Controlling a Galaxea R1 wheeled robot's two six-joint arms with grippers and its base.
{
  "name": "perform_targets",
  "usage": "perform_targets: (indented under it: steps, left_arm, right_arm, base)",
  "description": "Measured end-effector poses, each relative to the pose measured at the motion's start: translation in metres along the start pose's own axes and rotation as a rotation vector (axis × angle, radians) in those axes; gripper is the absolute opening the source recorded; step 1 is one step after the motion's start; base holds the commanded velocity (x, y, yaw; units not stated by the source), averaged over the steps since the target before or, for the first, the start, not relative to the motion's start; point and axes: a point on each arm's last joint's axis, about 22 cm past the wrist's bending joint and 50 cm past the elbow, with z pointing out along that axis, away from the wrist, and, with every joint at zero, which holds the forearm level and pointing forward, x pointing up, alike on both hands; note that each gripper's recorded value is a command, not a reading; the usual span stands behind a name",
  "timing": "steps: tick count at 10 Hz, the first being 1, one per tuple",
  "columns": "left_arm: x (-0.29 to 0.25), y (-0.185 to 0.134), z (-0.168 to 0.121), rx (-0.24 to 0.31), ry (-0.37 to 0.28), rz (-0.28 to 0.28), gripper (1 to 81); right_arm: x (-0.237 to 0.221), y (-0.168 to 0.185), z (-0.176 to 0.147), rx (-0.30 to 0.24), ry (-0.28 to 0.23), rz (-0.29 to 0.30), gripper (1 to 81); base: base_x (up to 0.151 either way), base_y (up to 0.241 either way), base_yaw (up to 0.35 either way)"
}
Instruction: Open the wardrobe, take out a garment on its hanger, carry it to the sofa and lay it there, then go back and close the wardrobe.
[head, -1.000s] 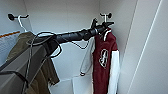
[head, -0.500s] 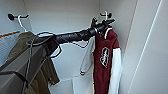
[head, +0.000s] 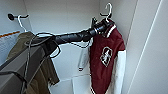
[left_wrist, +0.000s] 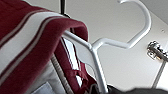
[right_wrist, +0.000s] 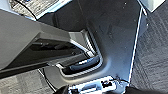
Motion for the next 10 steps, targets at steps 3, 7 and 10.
perform_targets:
  steps: [3, 7, 10]
  left_arm:
    - [0.021, 0.016, -0.013, -0.008, 0.004, 0.029, 1.0]
    - [0.049, 0.043, -0.048, 0.068, -0.006, 0.121, 1.0]
    - [0.09, 0.012, -0.129, 0.255, 0.055, 0.166, 1.0]
  right_arm:
    - [0.0, 0.004, -0.001, -0.001, -0.001, -0.009, 81.1]
    - [0.006, 0.004, -0.004, 0.014, -0.038, -0.089, 81.1]
    - [0.035, -0.003, -0.001, 0.029, -0.057, -0.189, 81.1]
  base:
    - [0.0, 0.0, 0.0]
    - [0.0, 0.0, 0.0]
    - [0.0, 0.0, 0.0]
